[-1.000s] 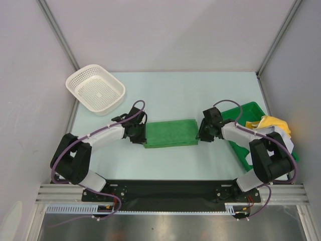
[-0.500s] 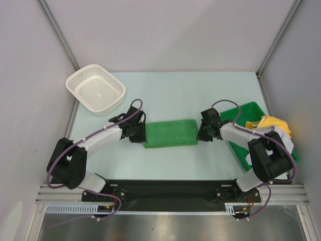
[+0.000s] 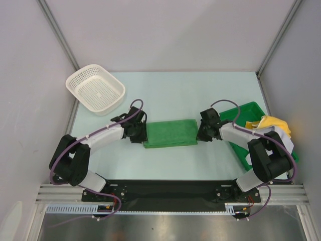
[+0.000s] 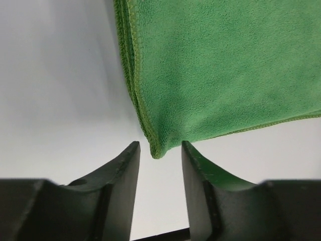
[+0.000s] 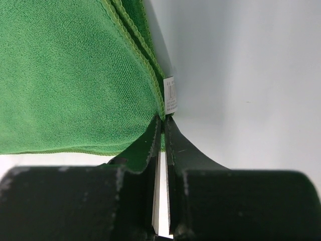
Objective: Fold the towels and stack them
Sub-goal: Fold the towel
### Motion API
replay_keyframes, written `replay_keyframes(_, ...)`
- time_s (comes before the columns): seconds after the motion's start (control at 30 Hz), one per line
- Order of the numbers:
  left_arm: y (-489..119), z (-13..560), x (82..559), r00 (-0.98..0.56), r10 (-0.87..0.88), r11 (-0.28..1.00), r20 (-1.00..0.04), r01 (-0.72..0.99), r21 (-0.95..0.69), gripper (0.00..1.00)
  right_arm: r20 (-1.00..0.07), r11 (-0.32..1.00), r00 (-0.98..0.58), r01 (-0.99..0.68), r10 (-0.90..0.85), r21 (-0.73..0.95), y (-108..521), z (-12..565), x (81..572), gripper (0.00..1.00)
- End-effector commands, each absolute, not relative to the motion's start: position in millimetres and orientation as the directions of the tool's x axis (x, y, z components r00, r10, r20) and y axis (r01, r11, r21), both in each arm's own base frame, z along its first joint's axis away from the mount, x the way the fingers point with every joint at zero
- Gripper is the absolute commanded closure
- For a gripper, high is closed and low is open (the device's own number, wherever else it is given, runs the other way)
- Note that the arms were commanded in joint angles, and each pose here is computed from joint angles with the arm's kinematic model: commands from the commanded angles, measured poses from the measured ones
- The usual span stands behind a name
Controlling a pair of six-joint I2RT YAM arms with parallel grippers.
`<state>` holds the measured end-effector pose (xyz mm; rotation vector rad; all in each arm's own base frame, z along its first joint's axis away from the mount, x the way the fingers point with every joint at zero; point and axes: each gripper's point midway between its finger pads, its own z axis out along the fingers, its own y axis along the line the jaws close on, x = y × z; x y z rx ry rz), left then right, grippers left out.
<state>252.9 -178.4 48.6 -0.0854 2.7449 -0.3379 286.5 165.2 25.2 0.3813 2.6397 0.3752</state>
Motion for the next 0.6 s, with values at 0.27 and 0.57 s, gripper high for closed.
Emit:
replay_keyframes(0.27, -179.9, 55.4, 266.5, -0.909, -0.120, 0.973, -0.398, -0.028, -0.230, 1.00, -0.425, 0.929, -0.851, 0.171, 0.307, 0.328, 169.2, 37.2, 292.2, 1.00)
replay_keyframes(0.57, -178.2, 84.6, 275.0, -0.901, -0.097, 0.979, -0.422, -0.010, -0.204, 1.00, -0.446, 0.934, -0.849, 0.139, 0.284, 0.330, 170.7, 62.2, 296.7, 1.00)
